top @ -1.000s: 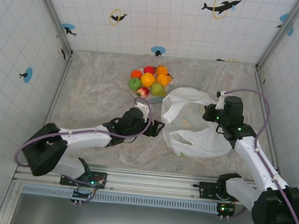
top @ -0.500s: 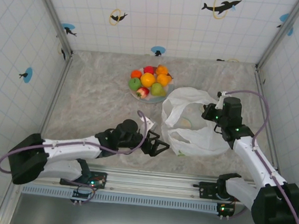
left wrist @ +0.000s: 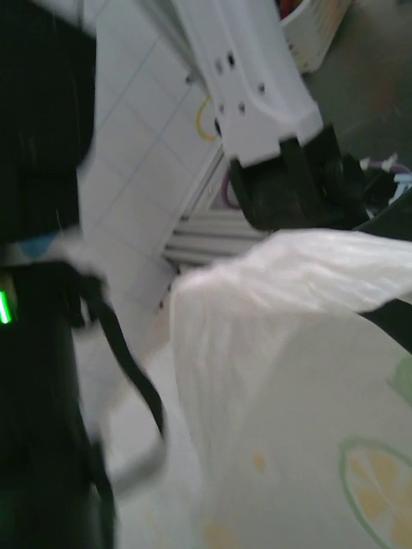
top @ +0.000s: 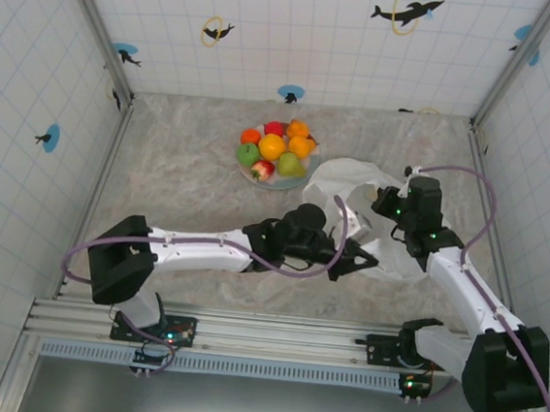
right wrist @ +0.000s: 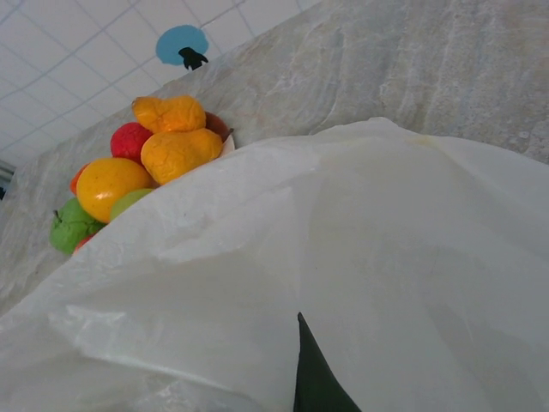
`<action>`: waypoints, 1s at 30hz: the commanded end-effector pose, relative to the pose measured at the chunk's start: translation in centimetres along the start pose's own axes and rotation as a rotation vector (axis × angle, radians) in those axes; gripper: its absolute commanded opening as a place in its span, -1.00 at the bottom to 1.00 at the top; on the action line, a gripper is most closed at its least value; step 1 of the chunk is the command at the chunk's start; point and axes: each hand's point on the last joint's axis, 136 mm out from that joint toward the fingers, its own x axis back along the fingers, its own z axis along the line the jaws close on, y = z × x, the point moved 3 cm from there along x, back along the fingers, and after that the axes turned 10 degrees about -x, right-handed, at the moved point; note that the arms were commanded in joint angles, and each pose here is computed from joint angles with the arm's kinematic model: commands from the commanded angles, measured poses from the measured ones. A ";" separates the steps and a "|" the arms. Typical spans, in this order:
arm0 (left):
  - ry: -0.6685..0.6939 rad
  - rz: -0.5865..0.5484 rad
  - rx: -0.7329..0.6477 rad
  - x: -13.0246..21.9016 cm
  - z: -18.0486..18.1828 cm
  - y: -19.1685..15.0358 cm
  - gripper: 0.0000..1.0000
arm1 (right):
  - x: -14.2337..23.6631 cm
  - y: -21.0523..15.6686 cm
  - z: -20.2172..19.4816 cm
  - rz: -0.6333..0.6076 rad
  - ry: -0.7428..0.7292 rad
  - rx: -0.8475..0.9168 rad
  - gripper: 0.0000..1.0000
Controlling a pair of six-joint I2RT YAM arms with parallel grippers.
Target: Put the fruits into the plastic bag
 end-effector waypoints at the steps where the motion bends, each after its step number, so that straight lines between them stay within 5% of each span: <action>1: -0.089 0.085 -0.128 -0.6 -1.5 -1.1 -0.92 | -0.5 0.9 -0.1 -0.062 -0.005 -0.052 -1.00; 6: -0.110 0.081 -0.204 0.5 -2.2 -1.3 -0.78 | -0.7 0.6 -1.1 -0.049 -0.019 -0.078 -1.00; 12: 0.010 0.073 -0.178 2.9 0.0 -1.0 0.24 | 0.0 1.6 -1.7 -0.053 -0.004 -0.074 -1.00; 15: 0.066 0.041 -0.140 5.2 1.1 -0.8 0.51 | 0.5 1.9 -2.3 -0.031 -0.009 -0.068 -1.00; 24: 0.172 -0.060 -0.052 12.4 2.4 0.3 0.75 | 1.4 2.3 -3.5 -0.102 0.043 -0.157 -1.00; 30: 0.523 -0.165 0.181 18.9 9.8 0.4 0.83 | 1.0 2.6 -3.1 -0.122 0.085 -0.238 -1.00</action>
